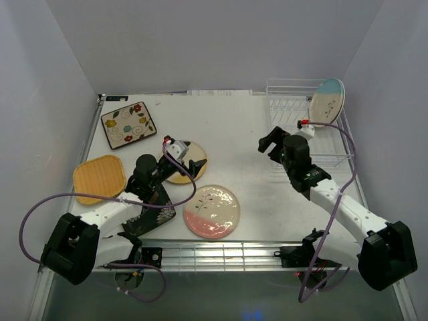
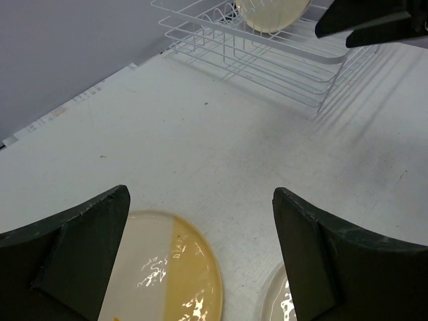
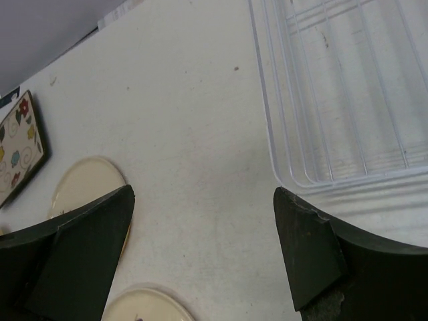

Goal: Load the plates into the dish rack
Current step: Pick up the plate at the center of the board.

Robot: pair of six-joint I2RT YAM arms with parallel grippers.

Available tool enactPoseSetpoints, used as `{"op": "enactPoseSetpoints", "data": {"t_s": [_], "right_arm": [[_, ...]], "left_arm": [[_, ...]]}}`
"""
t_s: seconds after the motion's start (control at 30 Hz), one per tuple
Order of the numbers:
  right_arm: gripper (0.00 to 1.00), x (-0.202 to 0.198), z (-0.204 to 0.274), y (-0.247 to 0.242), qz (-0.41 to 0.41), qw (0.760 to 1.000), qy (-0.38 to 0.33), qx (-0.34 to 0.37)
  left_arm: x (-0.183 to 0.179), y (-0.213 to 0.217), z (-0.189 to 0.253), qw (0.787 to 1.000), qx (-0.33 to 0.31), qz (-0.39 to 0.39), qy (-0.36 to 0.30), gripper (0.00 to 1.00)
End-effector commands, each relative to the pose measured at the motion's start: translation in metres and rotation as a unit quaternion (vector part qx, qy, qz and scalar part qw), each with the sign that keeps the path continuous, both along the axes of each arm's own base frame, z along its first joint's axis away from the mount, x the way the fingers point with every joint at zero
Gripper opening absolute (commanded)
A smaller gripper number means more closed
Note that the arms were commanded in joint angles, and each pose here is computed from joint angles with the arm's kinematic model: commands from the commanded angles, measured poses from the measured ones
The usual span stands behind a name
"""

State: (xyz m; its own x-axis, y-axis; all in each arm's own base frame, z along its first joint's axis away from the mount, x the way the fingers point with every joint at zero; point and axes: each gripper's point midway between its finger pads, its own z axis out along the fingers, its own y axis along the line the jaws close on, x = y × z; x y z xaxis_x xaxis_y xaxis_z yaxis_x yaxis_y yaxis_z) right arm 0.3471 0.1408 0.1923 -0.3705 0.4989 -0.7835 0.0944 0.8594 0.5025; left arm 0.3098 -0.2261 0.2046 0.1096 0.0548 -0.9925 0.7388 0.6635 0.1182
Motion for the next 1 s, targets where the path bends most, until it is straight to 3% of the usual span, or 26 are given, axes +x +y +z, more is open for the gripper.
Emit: {"op": "enactPoseSetpoints", "data": {"t_s": [0.0, 0.27, 0.73, 0.97], "right_arm": [[0.90, -0.016, -0.011, 0.015, 0.045, 0.998, -0.033, 0.010], [0.90, -0.037, -0.006, 0.035, 0.131, 0.987, -0.095, 0.013], [0.90, -0.034, -0.023, 0.071, 0.211, 0.976, -0.059, 0.014], [0.90, -0.028, -0.028, 0.083, 0.227, 0.972, -0.046, 0.023]], "left_arm": [[-0.001, -0.010, 0.008, 0.999, 0.017, -0.034, -0.013, 0.98], [0.019, -0.007, -0.015, 0.998, 0.056, -0.008, 0.003, 0.98], [0.055, -0.011, -0.067, 0.988, 0.127, 0.031, 0.078, 0.98], [0.058, -0.023, -0.085, 0.979, 0.182, 0.044, 0.085, 0.91]]}}
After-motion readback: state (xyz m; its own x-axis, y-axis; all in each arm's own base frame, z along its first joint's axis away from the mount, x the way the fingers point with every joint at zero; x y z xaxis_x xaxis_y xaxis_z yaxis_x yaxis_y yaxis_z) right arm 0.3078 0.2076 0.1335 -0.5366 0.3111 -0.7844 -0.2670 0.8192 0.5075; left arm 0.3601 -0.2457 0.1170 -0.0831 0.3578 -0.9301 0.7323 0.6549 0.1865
